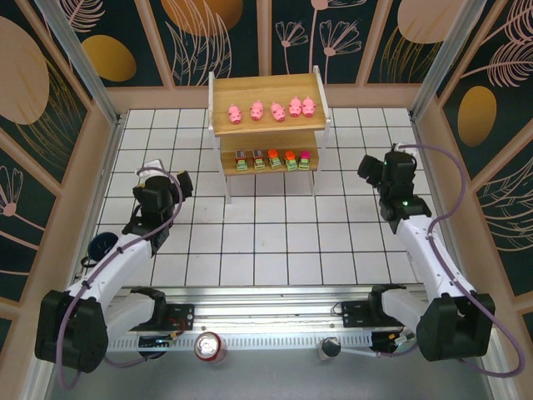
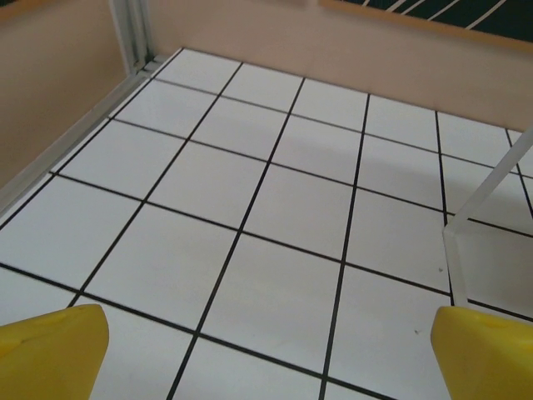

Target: Place and organize the plastic toys onto the shelf

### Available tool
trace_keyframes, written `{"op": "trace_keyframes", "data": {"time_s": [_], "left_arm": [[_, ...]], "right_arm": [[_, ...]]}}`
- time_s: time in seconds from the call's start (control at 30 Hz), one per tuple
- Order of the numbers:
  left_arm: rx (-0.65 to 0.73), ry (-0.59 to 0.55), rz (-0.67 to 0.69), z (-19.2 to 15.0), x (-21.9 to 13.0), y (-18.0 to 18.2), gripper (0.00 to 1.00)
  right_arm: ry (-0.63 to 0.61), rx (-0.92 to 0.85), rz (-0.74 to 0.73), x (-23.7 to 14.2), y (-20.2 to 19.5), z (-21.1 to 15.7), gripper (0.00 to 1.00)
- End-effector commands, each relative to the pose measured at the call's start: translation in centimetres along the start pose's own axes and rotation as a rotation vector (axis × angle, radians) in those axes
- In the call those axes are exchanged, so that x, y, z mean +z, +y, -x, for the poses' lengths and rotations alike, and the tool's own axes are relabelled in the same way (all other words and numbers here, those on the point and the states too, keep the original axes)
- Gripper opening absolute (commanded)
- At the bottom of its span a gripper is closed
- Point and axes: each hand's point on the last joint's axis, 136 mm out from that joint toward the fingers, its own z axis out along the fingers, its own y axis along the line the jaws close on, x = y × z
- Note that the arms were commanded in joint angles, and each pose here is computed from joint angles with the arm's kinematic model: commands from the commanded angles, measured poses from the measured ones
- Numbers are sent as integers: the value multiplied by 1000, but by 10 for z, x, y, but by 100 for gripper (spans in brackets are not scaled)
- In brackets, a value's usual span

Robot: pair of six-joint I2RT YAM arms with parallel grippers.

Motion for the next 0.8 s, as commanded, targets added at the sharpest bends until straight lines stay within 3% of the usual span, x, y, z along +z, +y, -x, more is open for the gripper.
{"op": "trace_keyframes", "data": {"time_s": [0.0, 0.17, 0.3, 0.77], "left_arm": [[18, -126, -21, 27, 0, -1, 99], [62, -230, -28, 36, -1, 2, 99], [79, -324, -49, 34, -10, 7, 99], [123, -333, -112, 8, 16, 23, 99]], "right_arm": [[-137, -5, 51, 7, 6, 17, 89], [-275, -48, 120, 4, 8, 9, 96], [-283, -67, 128, 10, 6, -2, 98], [-346, -198, 110, 41, -4, -38, 98]]}}
